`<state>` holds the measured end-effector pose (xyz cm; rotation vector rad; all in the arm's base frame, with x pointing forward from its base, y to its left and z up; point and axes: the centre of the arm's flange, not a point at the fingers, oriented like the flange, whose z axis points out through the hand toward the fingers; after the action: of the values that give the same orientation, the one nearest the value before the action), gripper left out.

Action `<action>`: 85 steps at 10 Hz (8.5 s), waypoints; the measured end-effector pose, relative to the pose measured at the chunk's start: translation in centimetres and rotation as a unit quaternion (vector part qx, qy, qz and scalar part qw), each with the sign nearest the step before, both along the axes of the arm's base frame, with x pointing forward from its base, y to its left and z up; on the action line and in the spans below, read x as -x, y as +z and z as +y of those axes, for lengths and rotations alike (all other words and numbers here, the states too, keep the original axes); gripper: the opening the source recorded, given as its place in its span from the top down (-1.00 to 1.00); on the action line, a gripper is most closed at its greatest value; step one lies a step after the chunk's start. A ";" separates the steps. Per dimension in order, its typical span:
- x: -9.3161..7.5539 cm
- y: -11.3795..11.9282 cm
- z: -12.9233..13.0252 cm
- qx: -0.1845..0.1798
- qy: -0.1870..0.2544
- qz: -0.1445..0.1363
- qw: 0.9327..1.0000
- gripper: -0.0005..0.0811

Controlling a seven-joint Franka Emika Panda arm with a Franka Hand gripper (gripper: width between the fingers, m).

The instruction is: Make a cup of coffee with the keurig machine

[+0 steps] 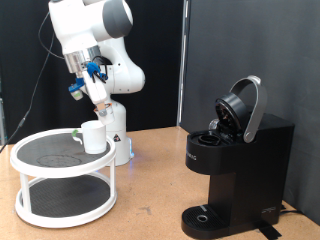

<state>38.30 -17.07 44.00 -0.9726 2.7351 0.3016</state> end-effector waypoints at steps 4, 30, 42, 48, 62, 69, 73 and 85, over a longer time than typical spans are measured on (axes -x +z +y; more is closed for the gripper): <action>-2.7 2.2 3.1 -0.138 -0.029 -0.050 0.989 0.01; -10.1 3.9 19.0 -0.173 0.019 -0.039 0.984 0.01; -10.5 -3.2 20.3 -0.117 0.009 -0.049 0.992 0.01; -11.3 -5.8 21.9 -0.103 0.007 -0.044 0.994 0.01; -11.8 -4.7 22.0 -0.102 0.004 -0.013 0.995 -0.78; -10.4 -1.0 17.8 -0.192 0.008 -0.033 0.981 -0.81; -11.0 5.0 16.8 -0.246 -0.004 -0.084 0.966 -0.81; -11.5 13.2 22.1 -0.298 0.062 -0.082 0.949 -0.81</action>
<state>49.81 5.01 57.17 -0.9347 2.2144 0.9530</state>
